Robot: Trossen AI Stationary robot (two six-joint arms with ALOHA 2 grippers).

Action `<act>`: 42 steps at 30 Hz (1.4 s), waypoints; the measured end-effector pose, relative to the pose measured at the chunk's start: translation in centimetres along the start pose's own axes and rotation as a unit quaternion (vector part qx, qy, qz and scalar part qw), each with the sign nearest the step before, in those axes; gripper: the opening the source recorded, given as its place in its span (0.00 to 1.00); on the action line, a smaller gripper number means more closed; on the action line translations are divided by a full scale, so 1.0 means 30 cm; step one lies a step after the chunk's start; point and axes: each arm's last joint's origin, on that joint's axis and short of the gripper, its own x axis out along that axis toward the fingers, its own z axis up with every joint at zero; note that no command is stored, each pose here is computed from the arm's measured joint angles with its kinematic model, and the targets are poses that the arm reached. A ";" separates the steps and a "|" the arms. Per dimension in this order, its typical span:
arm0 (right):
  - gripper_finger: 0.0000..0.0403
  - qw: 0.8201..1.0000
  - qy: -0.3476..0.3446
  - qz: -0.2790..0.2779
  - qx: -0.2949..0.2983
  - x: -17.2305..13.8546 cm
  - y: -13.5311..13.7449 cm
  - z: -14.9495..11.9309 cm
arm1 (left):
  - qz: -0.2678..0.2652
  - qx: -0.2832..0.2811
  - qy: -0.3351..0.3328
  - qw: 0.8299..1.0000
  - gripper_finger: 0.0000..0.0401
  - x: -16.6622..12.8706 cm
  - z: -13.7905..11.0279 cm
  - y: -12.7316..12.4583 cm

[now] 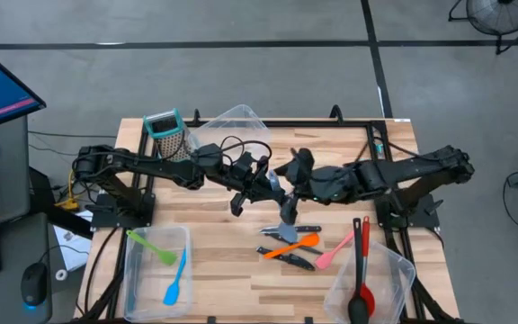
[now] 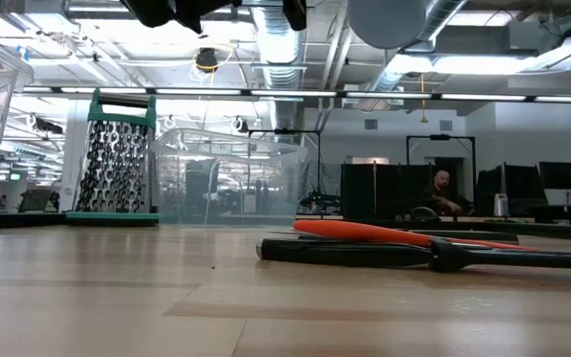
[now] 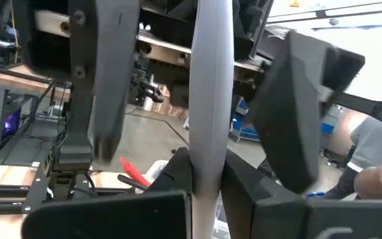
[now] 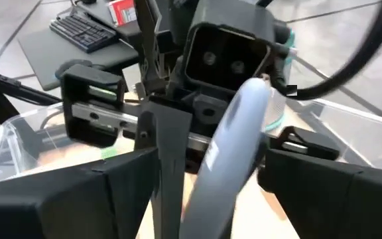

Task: Pick & Place Kitchen Items
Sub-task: Put the gray serving spoon into the bottom right transparent bin

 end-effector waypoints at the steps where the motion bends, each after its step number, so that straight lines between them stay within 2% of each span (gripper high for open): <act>1: 0.67 1.000 -0.003 0.000 0.002 0.010 0.001 0.000 | 0.001 -0.001 0.002 1.000 0.05 0.000 -0.001 0.000; 4: 0.62 1.000 -0.009 -0.006 0.001 0.012 -0.001 0.004 | 0.003 -0.004 0.007 1.000 0.05 0.000 -0.005 0.002; 7: 0.52 1.000 -0.011 -0.004 0.001 0.002 -0.005 0.009 | 0.003 -0.002 0.007 1.000 0.05 0.000 -0.004 0.002; 10: 0.37 1.000 -0.012 -0.004 0.002 -0.011 -0.011 0.015 | 0.005 -0.001 0.007 1.000 0.05 0.000 -0.004 0.003; 13: 0.15 1.000 -0.013 0.011 0.006 -0.014 -0.011 0.019 | 0.007 0.008 0.006 1.000 0.05 0.000 -0.004 0.003; 14: 0.10 1.000 -0.012 0.019 0.007 -0.014 -0.010 0.021 | 0.010 0.017 0.005 1.000 0.05 0.000 -0.004 0.003; 22: 0.11 1.000 -0.015 0.020 0.009 -0.014 -0.009 0.023 | 0.010 0.009 0.004 1.000 0.07 0.000 -0.004 0.003; 28: 0.11 1.000 -0.020 0.018 0.000 -0.010 -0.016 0.028 | 0.013 -0.017 0.004 1.000 0.15 0.000 -0.004 0.004; 32: 0.11 1.000 -0.024 0.015 -0.002 -0.014 -0.009 0.028 | 0.008 -0.015 0.007 1.000 0.21 0.000 -0.005 0.004; 36: 0.11 0.999 -0.051 0.007 0.001 -0.073 -0.005 0.047 | -0.013 -0.008 0.014 1.000 0.30 0.000 -0.005 -0.001; 42: 0.11 0.995 -0.096 -0.029 0.005 -0.226 -0.010 0.076 | -0.032 -0.005 0.013 0.999 0.46 -0.011 0.019 -0.020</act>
